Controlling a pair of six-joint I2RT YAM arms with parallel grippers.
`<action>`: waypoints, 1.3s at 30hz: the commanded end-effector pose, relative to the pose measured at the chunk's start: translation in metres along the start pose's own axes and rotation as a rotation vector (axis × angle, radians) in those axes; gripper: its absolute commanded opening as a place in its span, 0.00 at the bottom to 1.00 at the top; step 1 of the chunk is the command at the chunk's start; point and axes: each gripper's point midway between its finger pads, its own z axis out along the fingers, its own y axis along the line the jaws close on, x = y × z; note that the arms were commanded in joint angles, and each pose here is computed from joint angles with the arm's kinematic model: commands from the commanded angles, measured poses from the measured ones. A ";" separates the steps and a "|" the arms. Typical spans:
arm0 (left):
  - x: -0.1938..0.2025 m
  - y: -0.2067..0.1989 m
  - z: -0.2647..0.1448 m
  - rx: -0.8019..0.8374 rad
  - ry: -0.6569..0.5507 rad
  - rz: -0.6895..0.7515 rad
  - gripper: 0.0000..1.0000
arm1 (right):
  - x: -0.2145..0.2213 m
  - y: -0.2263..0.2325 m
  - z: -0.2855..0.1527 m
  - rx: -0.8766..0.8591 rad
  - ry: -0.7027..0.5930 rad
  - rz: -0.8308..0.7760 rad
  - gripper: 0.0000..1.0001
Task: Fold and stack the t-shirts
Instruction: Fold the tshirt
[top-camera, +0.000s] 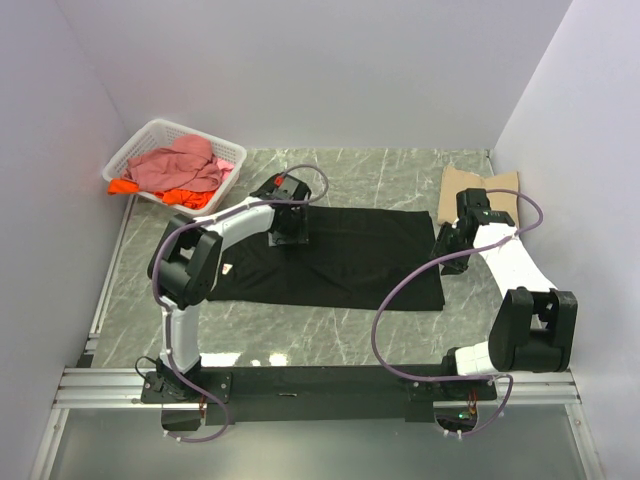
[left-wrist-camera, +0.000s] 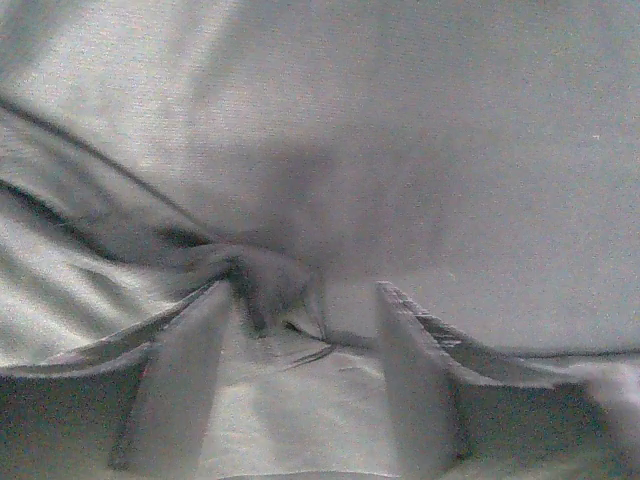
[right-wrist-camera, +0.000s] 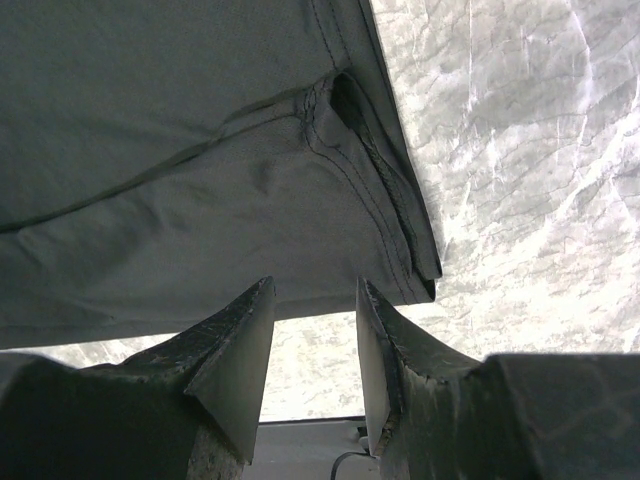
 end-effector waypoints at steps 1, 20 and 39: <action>-0.011 -0.018 -0.007 0.028 -0.035 0.043 0.67 | -0.004 0.000 -0.002 -0.011 -0.015 -0.012 0.45; -0.032 -0.026 -0.065 0.158 -0.198 -0.016 0.93 | -0.003 0.002 0.002 -0.020 -0.005 -0.009 0.45; -0.077 -0.012 -0.040 0.094 -0.189 -0.106 0.95 | -0.021 0.026 -0.008 -0.112 -0.043 -0.026 0.45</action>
